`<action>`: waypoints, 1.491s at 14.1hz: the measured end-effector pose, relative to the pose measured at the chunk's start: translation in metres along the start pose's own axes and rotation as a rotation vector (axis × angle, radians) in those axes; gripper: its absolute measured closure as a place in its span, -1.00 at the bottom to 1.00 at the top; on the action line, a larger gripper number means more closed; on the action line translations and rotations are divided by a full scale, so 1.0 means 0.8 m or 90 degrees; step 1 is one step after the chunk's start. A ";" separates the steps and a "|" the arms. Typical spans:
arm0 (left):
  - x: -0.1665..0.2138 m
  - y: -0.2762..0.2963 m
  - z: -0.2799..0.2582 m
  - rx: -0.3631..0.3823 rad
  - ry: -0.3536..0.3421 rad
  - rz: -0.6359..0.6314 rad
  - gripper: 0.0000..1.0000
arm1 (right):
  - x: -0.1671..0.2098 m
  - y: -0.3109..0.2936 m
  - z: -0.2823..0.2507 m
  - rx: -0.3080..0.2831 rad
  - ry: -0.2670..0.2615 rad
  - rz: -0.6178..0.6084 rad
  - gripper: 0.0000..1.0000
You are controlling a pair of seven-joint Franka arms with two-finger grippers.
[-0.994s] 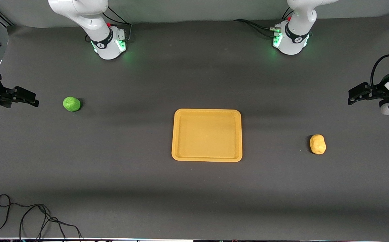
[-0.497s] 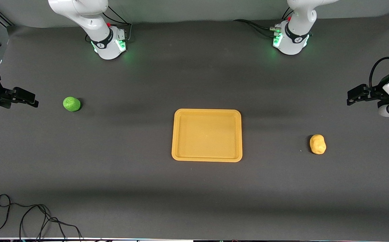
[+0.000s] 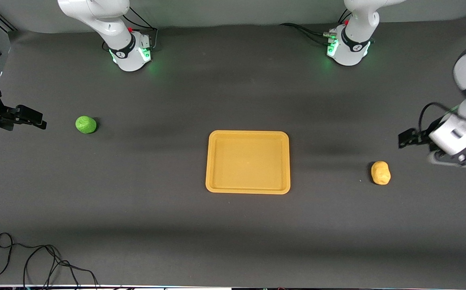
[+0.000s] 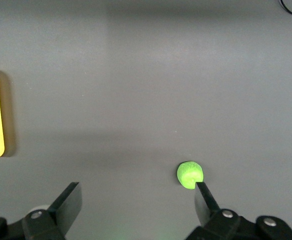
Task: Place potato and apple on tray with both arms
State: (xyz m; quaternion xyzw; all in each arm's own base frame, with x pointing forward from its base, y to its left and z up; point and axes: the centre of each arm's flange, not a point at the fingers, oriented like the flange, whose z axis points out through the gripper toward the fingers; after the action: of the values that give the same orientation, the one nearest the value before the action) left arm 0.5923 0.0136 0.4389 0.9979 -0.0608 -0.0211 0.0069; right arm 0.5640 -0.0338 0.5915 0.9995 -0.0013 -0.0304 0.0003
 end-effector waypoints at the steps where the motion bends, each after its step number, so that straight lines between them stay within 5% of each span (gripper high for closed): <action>1: 0.007 -0.004 0.026 -0.001 -0.011 0.001 -0.89 | 0.000 0.000 0.000 0.000 0.000 0.000 -1.00; 5: 0.033 -0.033 0.124 0.013 -0.024 0.008 -0.87 | 0.001 0.000 -0.001 0.000 0.001 0.000 -1.00; 9: 0.048 -0.047 0.235 -0.011 -0.029 0.001 -0.53 | 0.002 0.002 0.001 0.000 0.000 0.001 -1.00; 13: 0.042 -0.048 0.302 -0.031 -0.071 -0.002 -0.43 | 0.004 0.003 0.003 0.000 -0.001 0.003 -1.00; 15: 0.044 -0.048 0.296 -0.031 -0.069 -0.002 -0.15 | 0.005 0.003 0.004 0.000 -0.001 0.003 -1.00; 21: 0.071 0.044 0.178 -0.041 -0.052 -0.084 -0.15 | 0.006 0.003 0.004 0.000 -0.002 0.003 -1.00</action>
State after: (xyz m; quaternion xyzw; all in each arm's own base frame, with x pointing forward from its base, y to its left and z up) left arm 0.6383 -0.0299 0.2952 0.9973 0.0056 -0.0642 0.0347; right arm 0.5685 -0.0365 0.5879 0.9995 -0.0037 -0.0316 0.0007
